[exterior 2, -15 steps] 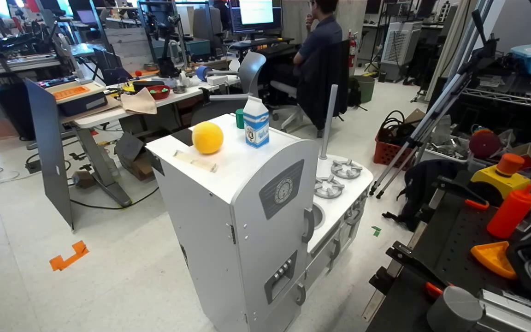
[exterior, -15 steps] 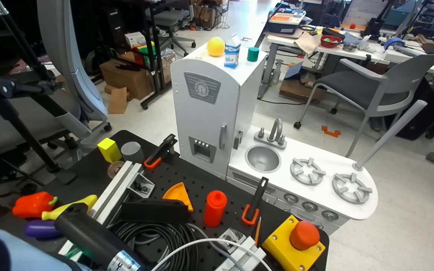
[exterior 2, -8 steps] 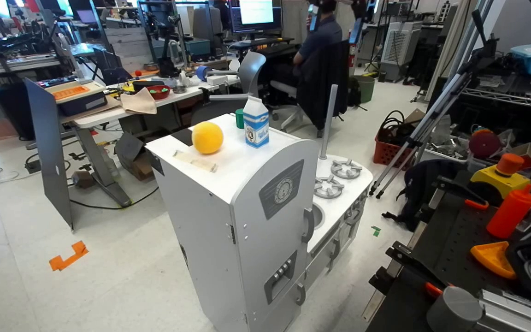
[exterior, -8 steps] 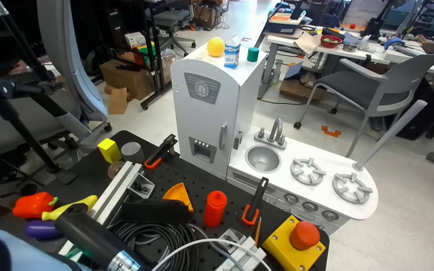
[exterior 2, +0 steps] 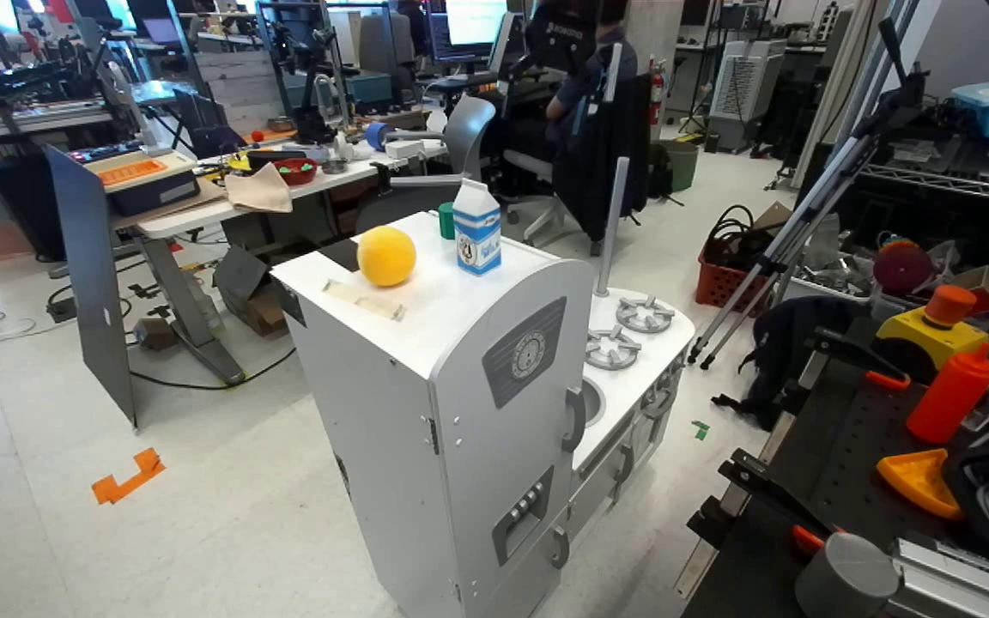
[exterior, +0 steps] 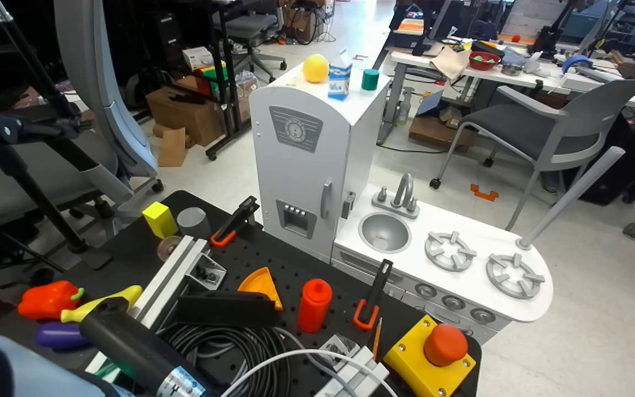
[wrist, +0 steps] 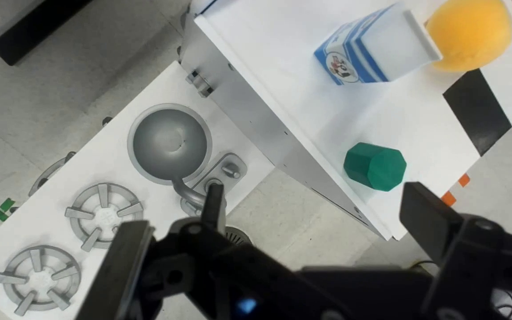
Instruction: Move the green block closer to you
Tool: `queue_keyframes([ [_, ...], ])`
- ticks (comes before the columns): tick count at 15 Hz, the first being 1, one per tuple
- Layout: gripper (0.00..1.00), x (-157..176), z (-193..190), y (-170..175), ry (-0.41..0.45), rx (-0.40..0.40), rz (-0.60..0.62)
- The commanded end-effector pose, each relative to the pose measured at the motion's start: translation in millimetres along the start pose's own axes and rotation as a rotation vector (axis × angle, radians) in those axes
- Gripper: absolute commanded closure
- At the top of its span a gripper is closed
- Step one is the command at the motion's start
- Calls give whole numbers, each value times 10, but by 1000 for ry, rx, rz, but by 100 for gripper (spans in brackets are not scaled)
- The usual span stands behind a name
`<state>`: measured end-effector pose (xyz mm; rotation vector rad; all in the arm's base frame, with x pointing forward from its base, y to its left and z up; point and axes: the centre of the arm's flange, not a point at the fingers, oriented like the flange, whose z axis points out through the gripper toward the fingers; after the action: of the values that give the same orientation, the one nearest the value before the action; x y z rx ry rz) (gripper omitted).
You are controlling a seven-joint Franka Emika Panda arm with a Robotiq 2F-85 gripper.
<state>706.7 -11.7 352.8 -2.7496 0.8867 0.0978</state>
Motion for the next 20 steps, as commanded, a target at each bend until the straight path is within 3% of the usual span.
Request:
queue_keyframes([
  [1, 0, 238, 325, -358, 23, 3, 27],
  [8, 0, 359, 857, -699, 36, -19, 50],
  [20, 0, 538, 1327, -1102, 74, -49, 52],
])
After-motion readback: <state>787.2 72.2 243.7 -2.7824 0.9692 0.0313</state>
